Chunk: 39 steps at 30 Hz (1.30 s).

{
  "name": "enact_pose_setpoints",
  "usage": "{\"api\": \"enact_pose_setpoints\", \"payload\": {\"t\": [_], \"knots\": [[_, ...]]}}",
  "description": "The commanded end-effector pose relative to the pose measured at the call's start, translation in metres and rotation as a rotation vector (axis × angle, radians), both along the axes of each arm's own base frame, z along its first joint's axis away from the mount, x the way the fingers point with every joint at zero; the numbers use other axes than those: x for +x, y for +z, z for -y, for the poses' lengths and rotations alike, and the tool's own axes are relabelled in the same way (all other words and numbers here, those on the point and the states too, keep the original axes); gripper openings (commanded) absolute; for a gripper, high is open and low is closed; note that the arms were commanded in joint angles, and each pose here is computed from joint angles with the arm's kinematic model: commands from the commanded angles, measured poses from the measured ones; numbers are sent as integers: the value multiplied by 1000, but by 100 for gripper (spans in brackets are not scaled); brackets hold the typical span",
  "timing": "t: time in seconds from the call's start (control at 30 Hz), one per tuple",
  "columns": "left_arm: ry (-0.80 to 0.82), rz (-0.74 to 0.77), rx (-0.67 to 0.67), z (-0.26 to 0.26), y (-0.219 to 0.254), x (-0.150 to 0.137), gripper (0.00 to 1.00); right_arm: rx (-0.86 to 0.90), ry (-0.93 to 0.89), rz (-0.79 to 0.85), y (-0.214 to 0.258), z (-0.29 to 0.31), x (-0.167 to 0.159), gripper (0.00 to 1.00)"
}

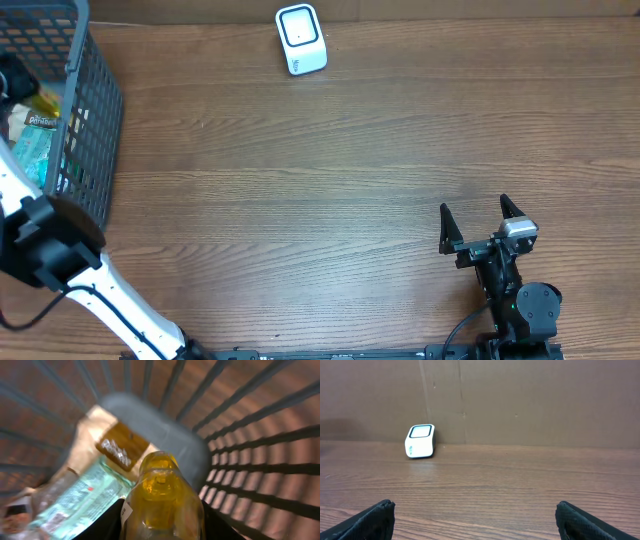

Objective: Scan the item barcode
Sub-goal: 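Grasp the yellow oil bottle with the left gripper and lift, then carry the bottle with the left gripper toward the table center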

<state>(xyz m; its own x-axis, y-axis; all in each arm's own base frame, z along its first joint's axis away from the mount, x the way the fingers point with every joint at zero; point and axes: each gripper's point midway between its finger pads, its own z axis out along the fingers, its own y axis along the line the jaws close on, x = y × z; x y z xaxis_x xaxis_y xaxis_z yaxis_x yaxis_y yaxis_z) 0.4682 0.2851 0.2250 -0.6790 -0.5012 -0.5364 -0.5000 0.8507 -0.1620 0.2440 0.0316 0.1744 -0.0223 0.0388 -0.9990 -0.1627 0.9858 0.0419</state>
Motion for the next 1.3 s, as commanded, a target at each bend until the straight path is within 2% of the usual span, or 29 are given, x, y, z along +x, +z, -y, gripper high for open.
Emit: {"api": "enact_pose_setpoints", "payload": {"t": [0.0,0.27,0.47,0.6,0.83,1.27], "knots": [[49,238,98,21,124,-20,39,-4,-1,2,-2,0,0,100],[78,409,164,51,214,-65,38,-4,-1,2,-2,0,0,100],[29,457,143,100,245,-91,36,-4,-1,2,-2,0,0,100],[-35,425,122,133,244,-100,36,-4,-1,2,-2,0,0,100],[-195,284,49,200,214,-107,36,-4,-1,2,-2,0,0,100],[-480,168,-32,320,191,-116,37,-4,-1,2,-2,0,0,100]]}}
